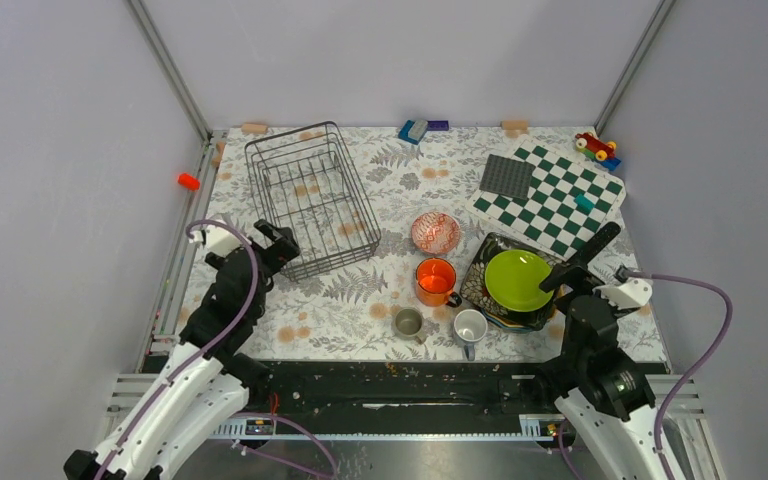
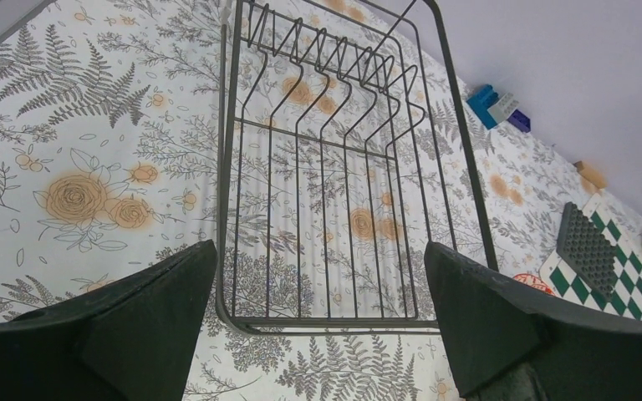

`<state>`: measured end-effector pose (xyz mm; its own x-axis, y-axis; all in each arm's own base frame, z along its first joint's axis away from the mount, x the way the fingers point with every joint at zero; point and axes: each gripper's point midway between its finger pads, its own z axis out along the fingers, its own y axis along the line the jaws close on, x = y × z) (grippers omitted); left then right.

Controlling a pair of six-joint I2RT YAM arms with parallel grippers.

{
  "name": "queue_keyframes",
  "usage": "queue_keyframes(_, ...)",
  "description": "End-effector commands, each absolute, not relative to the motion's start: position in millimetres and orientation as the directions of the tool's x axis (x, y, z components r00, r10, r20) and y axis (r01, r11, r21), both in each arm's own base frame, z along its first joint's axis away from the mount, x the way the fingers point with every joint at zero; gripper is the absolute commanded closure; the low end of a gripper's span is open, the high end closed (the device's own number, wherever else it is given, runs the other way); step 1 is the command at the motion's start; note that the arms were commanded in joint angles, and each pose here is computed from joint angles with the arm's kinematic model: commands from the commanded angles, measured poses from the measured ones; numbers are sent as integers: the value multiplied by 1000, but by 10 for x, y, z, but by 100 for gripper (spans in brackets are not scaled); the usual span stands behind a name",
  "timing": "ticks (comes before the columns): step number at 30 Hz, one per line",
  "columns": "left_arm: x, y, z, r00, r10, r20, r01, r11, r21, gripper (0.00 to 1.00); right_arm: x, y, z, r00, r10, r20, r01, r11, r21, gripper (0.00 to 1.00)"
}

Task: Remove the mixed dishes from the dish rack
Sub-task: Reset both arms

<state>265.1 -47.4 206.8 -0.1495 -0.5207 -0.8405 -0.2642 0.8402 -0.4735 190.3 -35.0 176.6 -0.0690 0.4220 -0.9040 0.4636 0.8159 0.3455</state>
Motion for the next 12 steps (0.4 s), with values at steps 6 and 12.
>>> queue_keyframes(6, 2605, -434, 2141, -116, -516, -848, -238, 844, -481, 1, 1908, -359, 1909, 6, 436, -900, 428, 812, 397, 0)
queue_keyframes(12, 2613, -447, 2136, -122, -511, -851, -233, 848, -476, 1, 1938, -331, 1894, -23, 417, -909, 424, 827, 369, 1)
